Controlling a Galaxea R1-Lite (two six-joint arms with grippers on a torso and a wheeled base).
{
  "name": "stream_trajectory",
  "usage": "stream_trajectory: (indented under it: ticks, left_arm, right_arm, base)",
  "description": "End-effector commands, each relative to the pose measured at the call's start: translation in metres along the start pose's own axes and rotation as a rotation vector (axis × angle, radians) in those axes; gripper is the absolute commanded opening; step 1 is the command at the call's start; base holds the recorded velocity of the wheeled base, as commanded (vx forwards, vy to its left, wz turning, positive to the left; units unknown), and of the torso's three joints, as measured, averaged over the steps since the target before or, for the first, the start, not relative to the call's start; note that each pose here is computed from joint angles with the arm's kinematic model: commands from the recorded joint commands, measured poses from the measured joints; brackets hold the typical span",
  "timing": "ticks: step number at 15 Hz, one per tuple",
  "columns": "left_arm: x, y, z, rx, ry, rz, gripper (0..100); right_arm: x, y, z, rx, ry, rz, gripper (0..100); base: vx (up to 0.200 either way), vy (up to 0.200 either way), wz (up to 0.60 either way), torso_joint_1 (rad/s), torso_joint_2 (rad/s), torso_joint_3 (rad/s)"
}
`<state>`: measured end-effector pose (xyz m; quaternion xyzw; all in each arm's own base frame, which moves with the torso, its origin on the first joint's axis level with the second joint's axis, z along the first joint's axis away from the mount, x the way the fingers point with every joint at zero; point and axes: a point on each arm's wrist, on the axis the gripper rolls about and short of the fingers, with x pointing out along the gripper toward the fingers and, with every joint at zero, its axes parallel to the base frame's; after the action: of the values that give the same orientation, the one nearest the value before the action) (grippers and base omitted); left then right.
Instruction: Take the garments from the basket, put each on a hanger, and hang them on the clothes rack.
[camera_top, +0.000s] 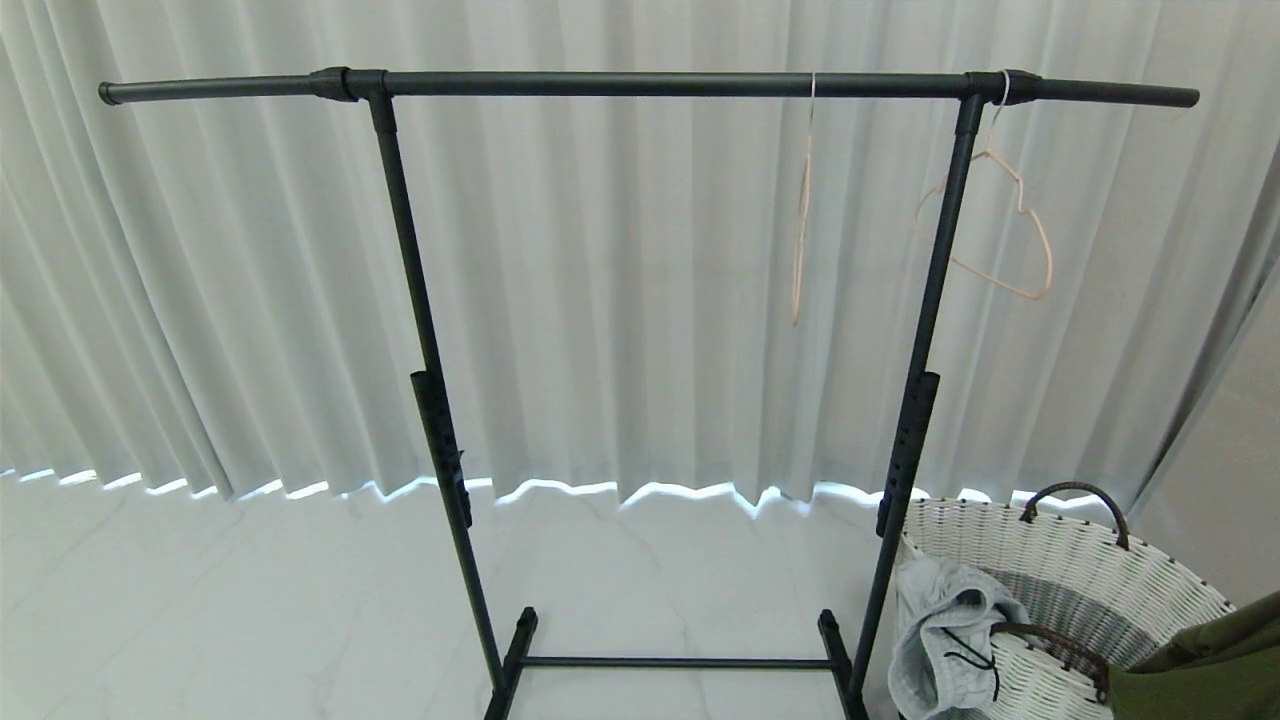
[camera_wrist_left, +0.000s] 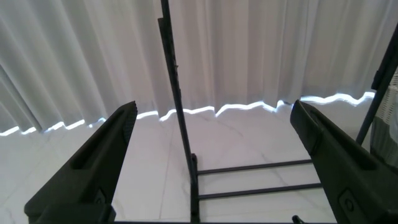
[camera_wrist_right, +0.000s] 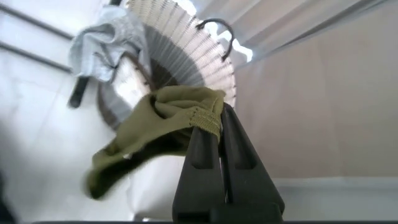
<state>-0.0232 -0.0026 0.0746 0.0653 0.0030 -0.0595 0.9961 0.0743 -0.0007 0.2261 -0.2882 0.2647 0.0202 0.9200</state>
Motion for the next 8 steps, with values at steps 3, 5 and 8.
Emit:
stream_trajectory:
  ticks: [3, 5, 8]
  left_arm:
    - [0.0001, 0.0000, 0.0000, 0.009, 0.001, -0.001, 100]
    - [0.0001, -0.0001, -0.0001, 0.023, 0.003, -0.003, 100]
    - [0.0001, -0.0001, 0.0000, 0.020, 0.001, -0.003, 100]
  right_arm:
    - [-0.0170, -0.0079, 0.0203, 0.006, -0.065, 0.057, 0]
    - [-0.0182, -0.0074, 0.0239, -0.011, -0.074, 0.086, 0]
    - [-0.0186, -0.0059, 0.0207, -0.022, -0.023, 0.112, 0]
  base:
    - [0.000, 0.000, 0.00, 0.000, 0.00, 0.000]
    - [0.000, 0.000, 0.00, 0.000, 0.00, 0.000]
    - [0.000, 0.000, 0.00, 0.000, 0.00, 0.000]
